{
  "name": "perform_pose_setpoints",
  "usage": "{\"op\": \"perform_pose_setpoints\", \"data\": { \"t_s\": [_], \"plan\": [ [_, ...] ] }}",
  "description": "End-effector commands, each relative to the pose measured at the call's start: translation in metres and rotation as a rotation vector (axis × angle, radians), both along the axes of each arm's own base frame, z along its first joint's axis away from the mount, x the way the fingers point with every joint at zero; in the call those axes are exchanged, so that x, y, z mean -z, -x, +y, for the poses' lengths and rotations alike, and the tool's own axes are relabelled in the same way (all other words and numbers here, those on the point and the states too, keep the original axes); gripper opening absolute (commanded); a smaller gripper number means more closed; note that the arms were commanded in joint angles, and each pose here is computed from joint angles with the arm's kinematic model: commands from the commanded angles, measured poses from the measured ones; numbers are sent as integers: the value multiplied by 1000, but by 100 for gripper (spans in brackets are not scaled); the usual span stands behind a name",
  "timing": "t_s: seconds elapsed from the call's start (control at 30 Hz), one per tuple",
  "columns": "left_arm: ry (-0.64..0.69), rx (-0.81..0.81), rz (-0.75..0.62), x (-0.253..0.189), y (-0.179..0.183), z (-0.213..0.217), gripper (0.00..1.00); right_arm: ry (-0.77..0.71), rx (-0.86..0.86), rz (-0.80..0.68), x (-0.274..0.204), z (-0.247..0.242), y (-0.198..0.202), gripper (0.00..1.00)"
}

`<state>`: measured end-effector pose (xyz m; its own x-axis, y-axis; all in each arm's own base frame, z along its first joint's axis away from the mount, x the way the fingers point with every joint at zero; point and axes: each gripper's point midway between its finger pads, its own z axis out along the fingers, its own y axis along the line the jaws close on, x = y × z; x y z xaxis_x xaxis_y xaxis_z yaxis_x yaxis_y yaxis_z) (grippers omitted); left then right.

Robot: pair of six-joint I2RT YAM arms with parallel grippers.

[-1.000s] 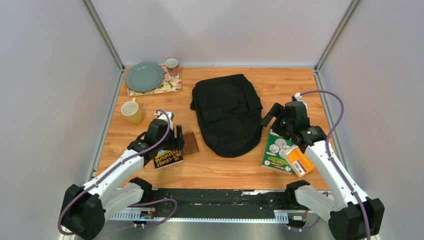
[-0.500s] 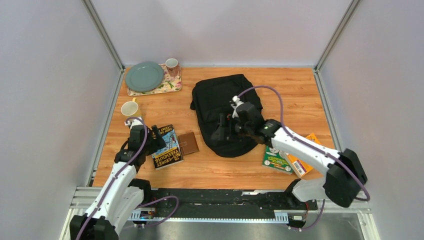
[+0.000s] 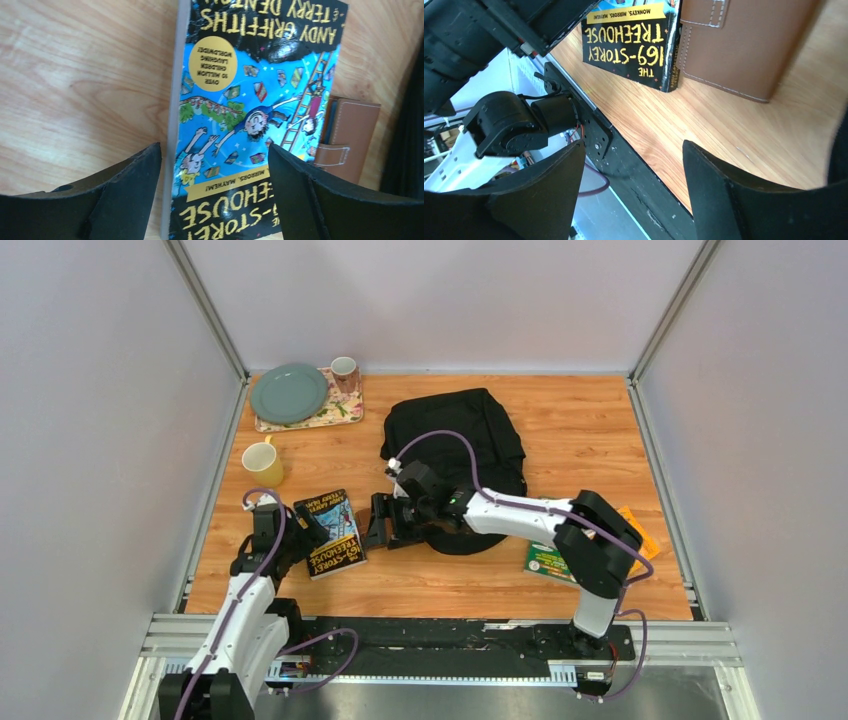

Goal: Pack the student bag
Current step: Pick up the book from the center of the board.

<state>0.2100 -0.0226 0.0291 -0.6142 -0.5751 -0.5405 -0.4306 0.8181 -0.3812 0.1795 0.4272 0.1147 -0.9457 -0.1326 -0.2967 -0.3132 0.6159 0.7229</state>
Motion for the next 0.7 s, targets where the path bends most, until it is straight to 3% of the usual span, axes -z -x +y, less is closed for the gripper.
{"op": "perform_pose_setpoints", "data": {
  "t_s": [0.0,0.17,0.33,0.67],
  "plan": [
    [99,9,12,11,6,-15,84,-109,-63,20,-19,40,0,66],
    [112,15,13,12,9,-17,75,-74,-71,54,1,51,-2,64],
    [116,18,12,12,9,-18,69,51,12,57,36,43,-12,62],
    [123,29,6,9,9,-20,63,123,13,57,71,44,-17,58]
  ]
}}
